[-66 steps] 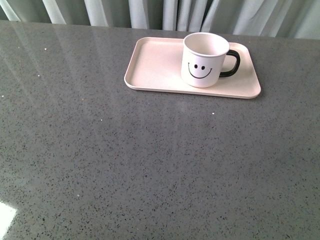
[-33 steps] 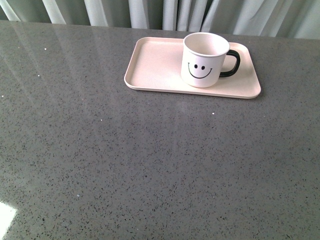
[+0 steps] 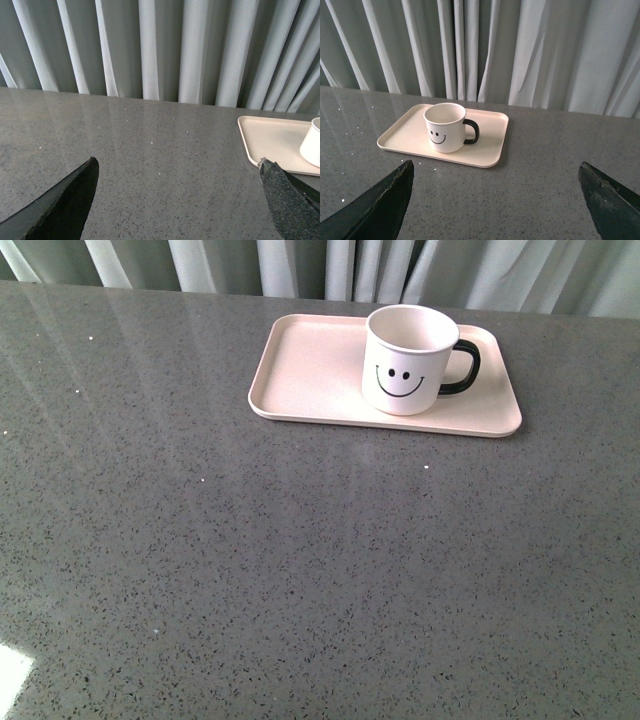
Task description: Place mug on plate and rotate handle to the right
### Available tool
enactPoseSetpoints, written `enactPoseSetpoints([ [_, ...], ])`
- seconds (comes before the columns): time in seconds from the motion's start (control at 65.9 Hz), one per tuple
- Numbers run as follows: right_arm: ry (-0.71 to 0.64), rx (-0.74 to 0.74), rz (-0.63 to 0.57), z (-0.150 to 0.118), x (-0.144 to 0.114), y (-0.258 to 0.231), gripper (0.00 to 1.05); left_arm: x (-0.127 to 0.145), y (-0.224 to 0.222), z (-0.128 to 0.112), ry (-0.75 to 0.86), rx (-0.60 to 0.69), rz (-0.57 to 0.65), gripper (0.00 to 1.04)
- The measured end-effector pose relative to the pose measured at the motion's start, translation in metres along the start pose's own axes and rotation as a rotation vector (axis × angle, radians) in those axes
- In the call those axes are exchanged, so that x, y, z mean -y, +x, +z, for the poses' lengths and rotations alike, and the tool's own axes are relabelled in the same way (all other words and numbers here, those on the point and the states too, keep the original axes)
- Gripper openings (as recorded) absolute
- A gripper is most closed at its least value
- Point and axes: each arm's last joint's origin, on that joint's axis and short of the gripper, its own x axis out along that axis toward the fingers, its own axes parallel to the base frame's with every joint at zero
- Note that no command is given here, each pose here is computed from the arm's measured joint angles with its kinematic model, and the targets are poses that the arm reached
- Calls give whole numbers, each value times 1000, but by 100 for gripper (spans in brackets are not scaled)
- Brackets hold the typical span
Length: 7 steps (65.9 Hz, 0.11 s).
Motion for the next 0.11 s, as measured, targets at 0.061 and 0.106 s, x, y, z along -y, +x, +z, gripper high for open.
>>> enactPoseSetpoints([
  [0.061, 0, 0, 0, 0, 0, 0, 96, 0, 0, 0, 0, 0, 0, 96],
  [0.106, 0, 0, 0, 0, 0, 0, 96, 0, 0, 0, 0, 0, 0, 96],
])
